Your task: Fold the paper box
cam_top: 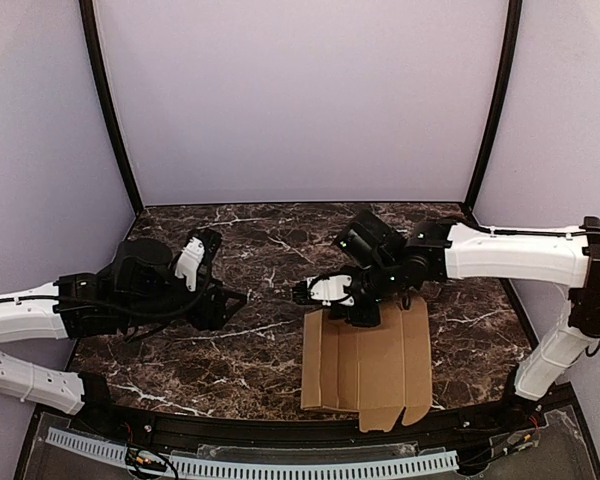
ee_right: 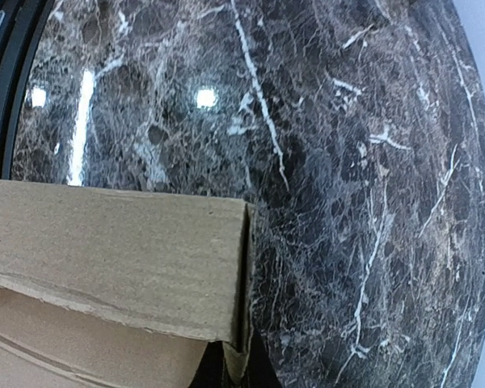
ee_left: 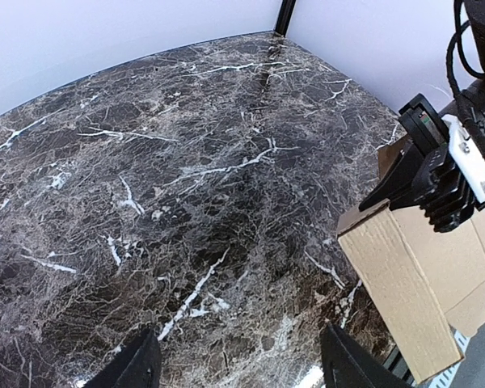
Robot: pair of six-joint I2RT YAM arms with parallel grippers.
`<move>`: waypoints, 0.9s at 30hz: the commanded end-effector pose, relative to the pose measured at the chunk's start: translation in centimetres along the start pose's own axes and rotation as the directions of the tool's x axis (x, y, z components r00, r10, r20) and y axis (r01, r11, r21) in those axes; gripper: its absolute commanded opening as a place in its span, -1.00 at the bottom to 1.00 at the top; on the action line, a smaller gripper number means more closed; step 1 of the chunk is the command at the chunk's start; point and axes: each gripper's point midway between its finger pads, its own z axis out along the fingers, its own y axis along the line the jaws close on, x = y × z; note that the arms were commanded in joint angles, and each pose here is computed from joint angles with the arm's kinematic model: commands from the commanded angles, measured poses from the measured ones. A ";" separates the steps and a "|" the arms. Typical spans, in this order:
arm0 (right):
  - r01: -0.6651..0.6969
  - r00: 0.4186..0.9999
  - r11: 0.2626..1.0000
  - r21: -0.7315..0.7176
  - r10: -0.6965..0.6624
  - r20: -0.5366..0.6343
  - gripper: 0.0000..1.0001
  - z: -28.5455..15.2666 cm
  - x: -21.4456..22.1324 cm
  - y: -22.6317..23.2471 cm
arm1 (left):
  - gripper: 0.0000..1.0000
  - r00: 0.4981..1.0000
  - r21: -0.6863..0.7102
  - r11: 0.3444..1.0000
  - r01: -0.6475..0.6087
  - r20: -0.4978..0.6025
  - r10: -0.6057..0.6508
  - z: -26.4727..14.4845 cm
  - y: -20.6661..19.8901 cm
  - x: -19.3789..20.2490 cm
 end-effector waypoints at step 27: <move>0.130 0.732 0.970 -0.207 -0.235 -0.640 -0.93 5.2 6.9 -2.3 | 0.37 1.000 -0.006 1.000 -0.004 -0.020 0.004 -2.3 1.6 3.0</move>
